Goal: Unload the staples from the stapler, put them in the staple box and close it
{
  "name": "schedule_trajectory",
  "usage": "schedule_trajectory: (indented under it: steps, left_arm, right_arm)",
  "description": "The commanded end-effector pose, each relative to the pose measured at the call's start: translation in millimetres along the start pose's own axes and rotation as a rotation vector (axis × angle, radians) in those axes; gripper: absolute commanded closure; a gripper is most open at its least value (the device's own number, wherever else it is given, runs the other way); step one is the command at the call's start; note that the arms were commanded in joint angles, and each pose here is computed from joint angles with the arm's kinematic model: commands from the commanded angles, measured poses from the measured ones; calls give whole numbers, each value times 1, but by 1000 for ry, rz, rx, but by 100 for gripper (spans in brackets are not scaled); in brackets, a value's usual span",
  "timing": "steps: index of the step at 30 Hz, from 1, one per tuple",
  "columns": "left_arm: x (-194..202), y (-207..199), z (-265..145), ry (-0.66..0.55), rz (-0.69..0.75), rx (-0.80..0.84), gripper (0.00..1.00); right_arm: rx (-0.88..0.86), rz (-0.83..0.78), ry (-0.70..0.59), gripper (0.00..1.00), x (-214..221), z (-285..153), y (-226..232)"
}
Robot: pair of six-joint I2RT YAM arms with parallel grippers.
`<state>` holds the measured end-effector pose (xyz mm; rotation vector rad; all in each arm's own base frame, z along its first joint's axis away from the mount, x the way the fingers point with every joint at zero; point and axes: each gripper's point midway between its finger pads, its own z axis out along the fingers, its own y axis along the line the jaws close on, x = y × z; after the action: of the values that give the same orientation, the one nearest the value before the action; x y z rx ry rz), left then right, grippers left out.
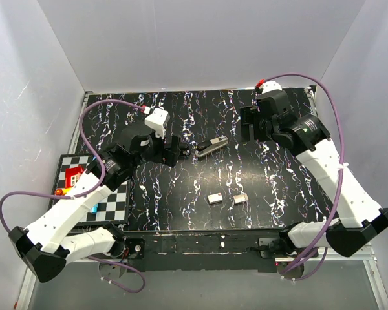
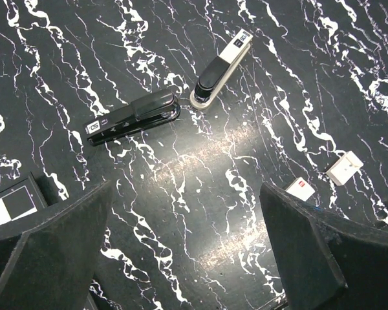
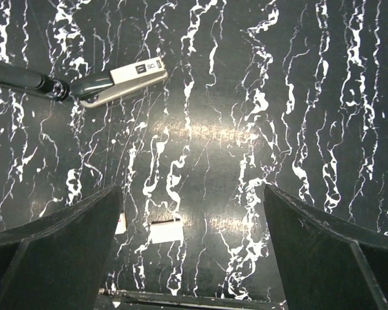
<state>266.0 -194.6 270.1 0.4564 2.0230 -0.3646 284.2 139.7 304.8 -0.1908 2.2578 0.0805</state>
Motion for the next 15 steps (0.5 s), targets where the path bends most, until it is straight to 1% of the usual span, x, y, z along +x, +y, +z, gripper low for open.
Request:
schedule_trajectory:
  steps: [1,5,7,9,10,11,13,15]
  left_arm:
    - [-15,-3,1,-25,34,12,2]
    - [-27,14,3,-4,70,-93,2]
    - [-37,9,8,13,109,-67,2]
    - [-39,10,17,40,143,-84,2]
    - [-38,12,24,48,165,-97,2]
    - [-38,13,31,54,217,-93,2]
    - [-34,9,44,64,290,-61,2]
    - [-34,7,56,72,321,-52,2]
  right_arm:
    - [66,10,-16,2,-13,-4,-9]
    - [-31,-5,-11,2,-9,-4,6]
    - [-63,-15,-13,2,-8,-5,11]
    - [-63,-24,-15,2,-7,-6,10]
    - [-62,-30,-11,2,-6,-6,9]
    - [-68,-37,-11,2,-5,-8,9]
    - [-94,-41,-8,2,-2,-11,12]
    - [-140,-43,-18,2,2,-14,17]
